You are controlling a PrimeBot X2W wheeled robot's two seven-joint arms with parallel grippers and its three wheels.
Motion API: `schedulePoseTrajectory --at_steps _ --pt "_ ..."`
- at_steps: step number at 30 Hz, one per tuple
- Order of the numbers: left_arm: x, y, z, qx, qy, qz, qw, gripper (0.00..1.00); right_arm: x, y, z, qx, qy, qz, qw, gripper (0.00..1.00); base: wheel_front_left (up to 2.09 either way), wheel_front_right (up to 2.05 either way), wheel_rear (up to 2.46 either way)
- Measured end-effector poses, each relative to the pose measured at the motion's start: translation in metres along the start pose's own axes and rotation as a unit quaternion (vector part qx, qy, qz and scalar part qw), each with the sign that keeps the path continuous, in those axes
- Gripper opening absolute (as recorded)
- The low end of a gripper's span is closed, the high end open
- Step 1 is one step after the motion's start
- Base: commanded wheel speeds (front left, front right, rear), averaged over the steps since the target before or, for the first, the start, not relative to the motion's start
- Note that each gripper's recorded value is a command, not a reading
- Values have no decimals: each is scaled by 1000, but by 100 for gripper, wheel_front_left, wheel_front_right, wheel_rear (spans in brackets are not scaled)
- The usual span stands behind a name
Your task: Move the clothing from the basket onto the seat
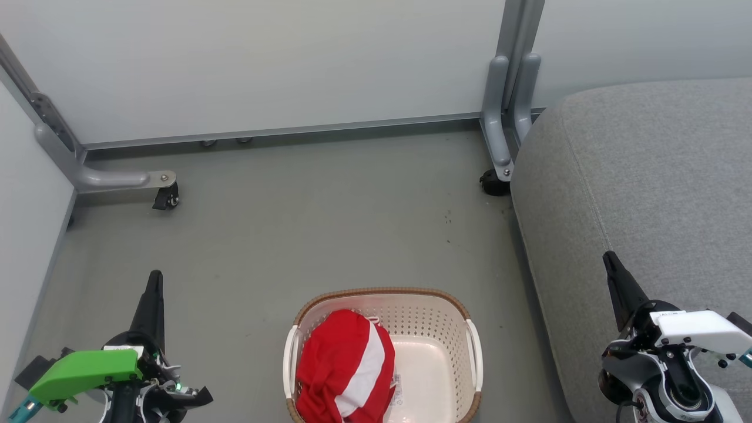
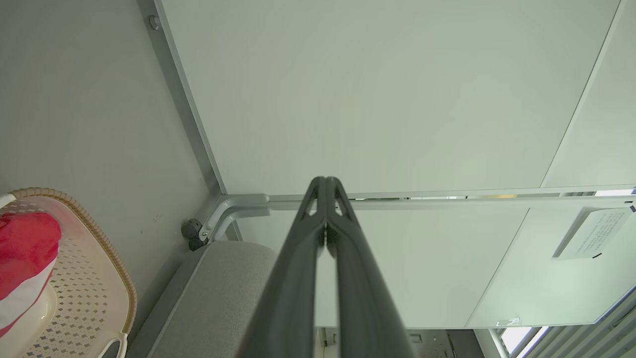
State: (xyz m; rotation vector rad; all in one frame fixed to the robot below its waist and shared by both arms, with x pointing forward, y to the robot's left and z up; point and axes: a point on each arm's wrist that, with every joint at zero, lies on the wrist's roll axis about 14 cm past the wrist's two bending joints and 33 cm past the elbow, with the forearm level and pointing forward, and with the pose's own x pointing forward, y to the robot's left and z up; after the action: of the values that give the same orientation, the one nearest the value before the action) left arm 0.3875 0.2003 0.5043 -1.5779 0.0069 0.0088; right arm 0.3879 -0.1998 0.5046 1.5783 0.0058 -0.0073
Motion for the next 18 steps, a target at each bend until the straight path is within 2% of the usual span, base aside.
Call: schedulePoseTrajectory --at_steps 15,16,18 --pt "0 0 0 0 0 0 1000 0 0 0 0 0 0 0 1000 0 0 0 0" --pt "0 1 0 0 0 1 1000 100 0 -1 0 1 0 -1 1000 100 0 0 0" --pt "-3 9 -1 -3 -1 14 1000 100 -3 -8 -1 3 0 -12 1000 100 0 0 0"
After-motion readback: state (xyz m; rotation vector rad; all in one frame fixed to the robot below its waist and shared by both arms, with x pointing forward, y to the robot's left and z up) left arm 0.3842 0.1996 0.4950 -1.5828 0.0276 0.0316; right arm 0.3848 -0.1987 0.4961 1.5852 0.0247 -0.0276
